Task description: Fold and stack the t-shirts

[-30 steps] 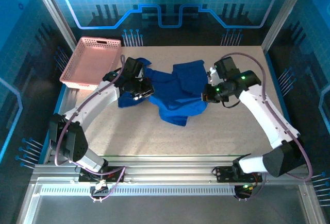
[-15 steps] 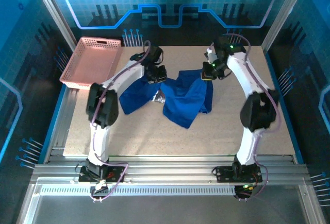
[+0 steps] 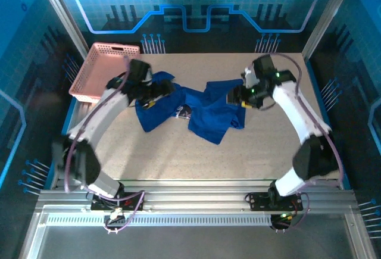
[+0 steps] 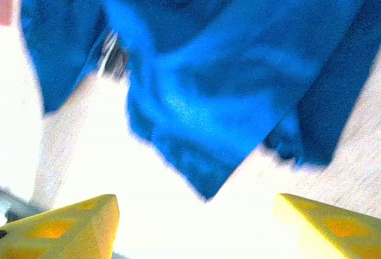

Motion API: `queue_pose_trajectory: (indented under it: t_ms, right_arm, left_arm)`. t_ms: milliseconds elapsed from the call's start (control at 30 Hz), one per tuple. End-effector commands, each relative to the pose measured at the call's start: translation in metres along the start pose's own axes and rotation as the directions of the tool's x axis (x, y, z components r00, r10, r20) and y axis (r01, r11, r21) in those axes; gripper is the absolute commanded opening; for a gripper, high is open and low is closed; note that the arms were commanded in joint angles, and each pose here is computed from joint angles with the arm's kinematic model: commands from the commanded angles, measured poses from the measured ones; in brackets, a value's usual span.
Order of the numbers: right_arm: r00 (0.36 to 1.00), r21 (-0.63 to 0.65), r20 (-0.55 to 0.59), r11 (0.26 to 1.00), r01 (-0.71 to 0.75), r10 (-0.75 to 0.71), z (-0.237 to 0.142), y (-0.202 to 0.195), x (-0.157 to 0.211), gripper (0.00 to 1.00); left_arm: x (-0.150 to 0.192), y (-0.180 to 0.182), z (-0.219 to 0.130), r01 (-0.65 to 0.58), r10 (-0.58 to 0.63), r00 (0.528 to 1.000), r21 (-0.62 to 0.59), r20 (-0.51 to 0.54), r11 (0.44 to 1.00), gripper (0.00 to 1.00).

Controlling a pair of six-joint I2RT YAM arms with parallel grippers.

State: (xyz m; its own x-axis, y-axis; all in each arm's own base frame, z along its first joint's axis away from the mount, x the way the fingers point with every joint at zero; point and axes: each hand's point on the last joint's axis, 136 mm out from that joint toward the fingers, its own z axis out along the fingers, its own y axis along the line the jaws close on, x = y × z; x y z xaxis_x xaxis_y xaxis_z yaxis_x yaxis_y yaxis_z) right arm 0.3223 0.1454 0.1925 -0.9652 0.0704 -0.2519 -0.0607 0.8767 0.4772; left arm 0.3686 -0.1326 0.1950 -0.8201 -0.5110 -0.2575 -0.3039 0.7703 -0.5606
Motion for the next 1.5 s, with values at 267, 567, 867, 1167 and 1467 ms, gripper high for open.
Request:
queue_pose_trajectory:
  t_ms: [267,567,867,1167,1467]
  right_arm:
    - [0.935,-0.05,-0.332,0.988,-0.146,0.121,0.113,0.017,0.095,0.64]
    - [0.922,0.04,-0.35,0.986,-0.164,0.167,0.138,0.006,0.104,0.58]
    - [0.909,0.146,-0.37,0.978,-0.149,0.193,0.139,-0.008,0.116,0.57]
    - [0.909,0.202,-0.358,0.968,-0.149,0.214,0.157,-0.022,0.112,0.57]
    - [0.925,0.286,-0.306,0.948,-0.136,0.225,0.178,-0.043,0.088,0.15]
  left_arm:
    - [0.035,0.122,0.046,0.233,-0.262,0.95,-0.175,-0.17,0.957,0.77]
    - [0.047,0.151,0.074,0.247,-0.3,0.932,-0.25,-0.202,0.936,0.66]
    - [0.038,0.165,0.102,0.256,-0.304,0.939,-0.262,-0.16,0.93,0.56]
    - [0.03,0.175,0.124,0.254,-0.305,0.94,-0.284,-0.154,0.925,0.23]
    - [0.022,0.167,0.113,0.218,-0.262,0.955,-0.271,-0.138,0.938,0.0]
